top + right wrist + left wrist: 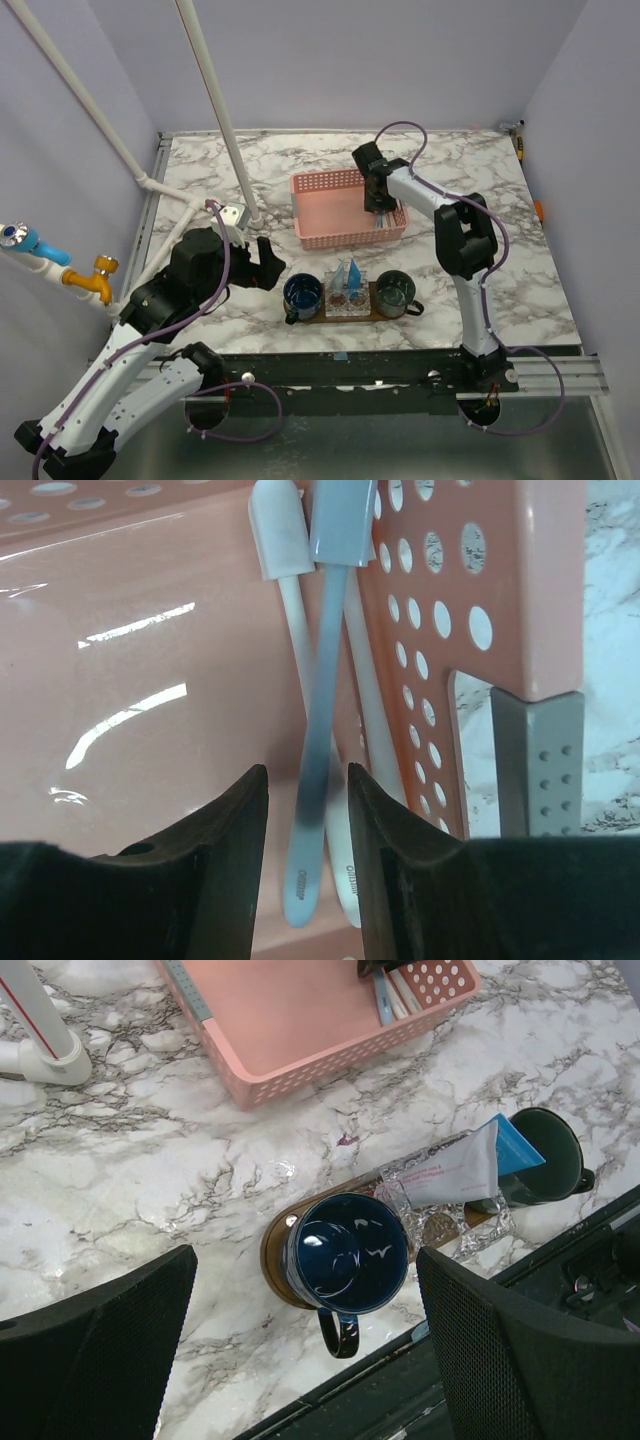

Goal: Prepare toiletry sets of a toothbrush and toothpaste on the tray

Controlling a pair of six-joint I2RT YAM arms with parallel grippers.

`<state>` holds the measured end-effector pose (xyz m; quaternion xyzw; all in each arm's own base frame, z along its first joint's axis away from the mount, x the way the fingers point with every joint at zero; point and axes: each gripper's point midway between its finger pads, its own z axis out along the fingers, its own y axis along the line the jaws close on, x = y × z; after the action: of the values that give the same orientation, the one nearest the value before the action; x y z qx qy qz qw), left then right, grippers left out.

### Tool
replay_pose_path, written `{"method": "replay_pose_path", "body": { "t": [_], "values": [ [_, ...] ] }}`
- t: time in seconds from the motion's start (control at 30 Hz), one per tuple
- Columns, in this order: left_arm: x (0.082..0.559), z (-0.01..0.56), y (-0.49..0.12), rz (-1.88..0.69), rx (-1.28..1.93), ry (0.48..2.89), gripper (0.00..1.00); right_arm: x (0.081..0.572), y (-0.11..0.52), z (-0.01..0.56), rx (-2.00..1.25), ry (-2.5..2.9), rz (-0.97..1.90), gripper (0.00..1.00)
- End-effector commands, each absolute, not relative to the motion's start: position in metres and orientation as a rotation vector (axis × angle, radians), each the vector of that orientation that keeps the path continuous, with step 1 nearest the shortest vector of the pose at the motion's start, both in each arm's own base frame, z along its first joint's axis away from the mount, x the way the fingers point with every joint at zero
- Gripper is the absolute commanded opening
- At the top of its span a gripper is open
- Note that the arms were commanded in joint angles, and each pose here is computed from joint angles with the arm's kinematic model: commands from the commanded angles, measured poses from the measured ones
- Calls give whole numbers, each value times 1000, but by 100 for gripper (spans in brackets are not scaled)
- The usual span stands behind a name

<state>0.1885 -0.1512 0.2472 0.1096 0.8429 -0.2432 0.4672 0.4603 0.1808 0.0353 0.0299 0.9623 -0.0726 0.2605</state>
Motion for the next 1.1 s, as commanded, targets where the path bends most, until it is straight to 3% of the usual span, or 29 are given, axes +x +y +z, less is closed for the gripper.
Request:
{"method": "replay_pose_path", "body": {
  "t": [0.0, 0.1, 0.5, 1.07],
  "values": [
    [193, 244, -148, -569, 251, 2073, 91, 473, 186, 28, 107, 2590, -164, 40],
    [193, 243, -148, -567, 250, 2075, 91, 471, 187, 22, 102, 2599, -161, 37],
    [194, 242, -147, -558, 247, 2081, 91, 468, 188, 20, 91, 2606, -139, 1],
    [195, 240, -147, -552, 248, 2091, 91, 468, 192, 97, 105, 2465, -16, 1]
  ]
}}
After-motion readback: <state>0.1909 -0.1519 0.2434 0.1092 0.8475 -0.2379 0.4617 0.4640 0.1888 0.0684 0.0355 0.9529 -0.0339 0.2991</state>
